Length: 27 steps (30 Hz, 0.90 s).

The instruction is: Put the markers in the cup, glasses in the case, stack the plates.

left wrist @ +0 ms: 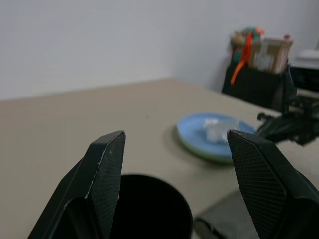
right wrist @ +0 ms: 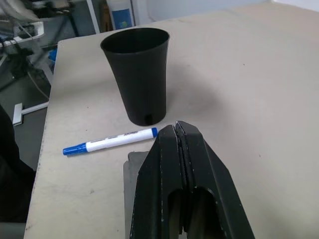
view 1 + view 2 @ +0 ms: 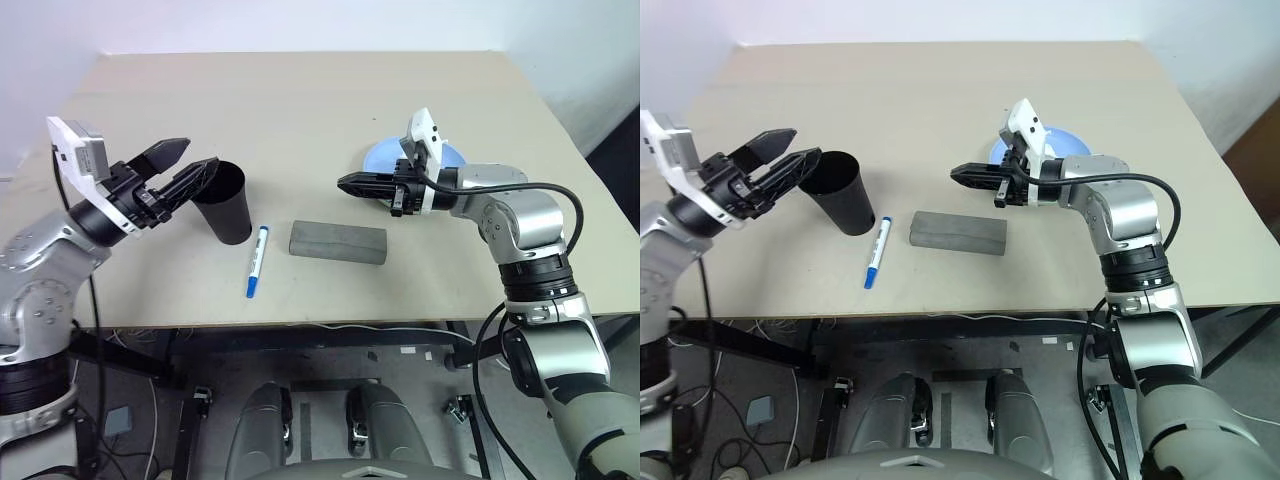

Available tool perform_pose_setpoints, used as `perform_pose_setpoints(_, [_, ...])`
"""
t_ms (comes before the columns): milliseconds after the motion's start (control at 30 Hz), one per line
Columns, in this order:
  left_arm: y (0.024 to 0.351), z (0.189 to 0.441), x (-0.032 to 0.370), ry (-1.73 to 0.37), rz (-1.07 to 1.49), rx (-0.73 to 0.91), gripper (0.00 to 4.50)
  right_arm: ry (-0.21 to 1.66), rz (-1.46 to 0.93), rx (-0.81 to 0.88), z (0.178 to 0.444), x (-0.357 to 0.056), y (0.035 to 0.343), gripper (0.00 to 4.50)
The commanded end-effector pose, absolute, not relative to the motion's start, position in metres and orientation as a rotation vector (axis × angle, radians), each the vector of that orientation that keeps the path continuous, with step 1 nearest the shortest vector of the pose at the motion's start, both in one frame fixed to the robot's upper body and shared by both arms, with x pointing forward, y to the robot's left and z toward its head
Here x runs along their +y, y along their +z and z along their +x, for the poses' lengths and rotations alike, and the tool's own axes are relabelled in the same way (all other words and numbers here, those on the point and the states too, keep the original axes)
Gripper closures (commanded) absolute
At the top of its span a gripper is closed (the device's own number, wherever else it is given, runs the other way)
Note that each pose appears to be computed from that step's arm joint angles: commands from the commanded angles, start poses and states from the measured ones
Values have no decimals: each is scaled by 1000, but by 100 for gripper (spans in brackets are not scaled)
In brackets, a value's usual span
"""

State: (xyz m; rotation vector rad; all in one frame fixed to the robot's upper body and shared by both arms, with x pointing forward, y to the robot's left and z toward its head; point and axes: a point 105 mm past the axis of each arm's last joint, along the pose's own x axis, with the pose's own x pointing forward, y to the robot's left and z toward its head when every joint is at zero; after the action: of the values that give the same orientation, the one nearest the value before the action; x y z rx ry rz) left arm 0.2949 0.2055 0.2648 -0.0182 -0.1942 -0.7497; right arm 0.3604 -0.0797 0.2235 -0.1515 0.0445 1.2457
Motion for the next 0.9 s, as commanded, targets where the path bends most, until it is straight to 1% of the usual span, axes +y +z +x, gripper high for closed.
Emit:
perform_pose_setpoints(33, [279, 273, 197, -767, 17, -157, 107, 1255, -162, 2, 360, -78, 235, 450])
perform_pose_setpoints(133, [265, 265, 194, -698, 77, -28, 107, 1257, -161, 5, 361, -77, 234, 450])
perform_pose_setpoints(267, [241, 251, 181, -705, 88, 128, 107, 1258, -162, 2, 363, -77, 236, 450])
perform_pose_setpoints(367, [225, 248, 175, -679, 99, 198, 107, 1259, -165, 0, 363, -77, 237, 450])
perform_pose_setpoints(467, [210, 253, 174, -606, 115, 244, 107, 1257, -176, -2, 364, -76, 237, 450])
perform_pose_setpoints(633, [178, 256, 172, -551, 154, 371, 107, 1257, -181, -6, 364, -77, 239, 450])
perform_pose_setpoints(733, [165, 264, 170, -502, 158, 395, 107, 1251, -187, -7, 364, -78, 239, 450])
perform_pose_setpoints(900, [159, 283, 169, -414, 166, 374, 107, 1245, -196, -2, 364, -79, 237, 450])
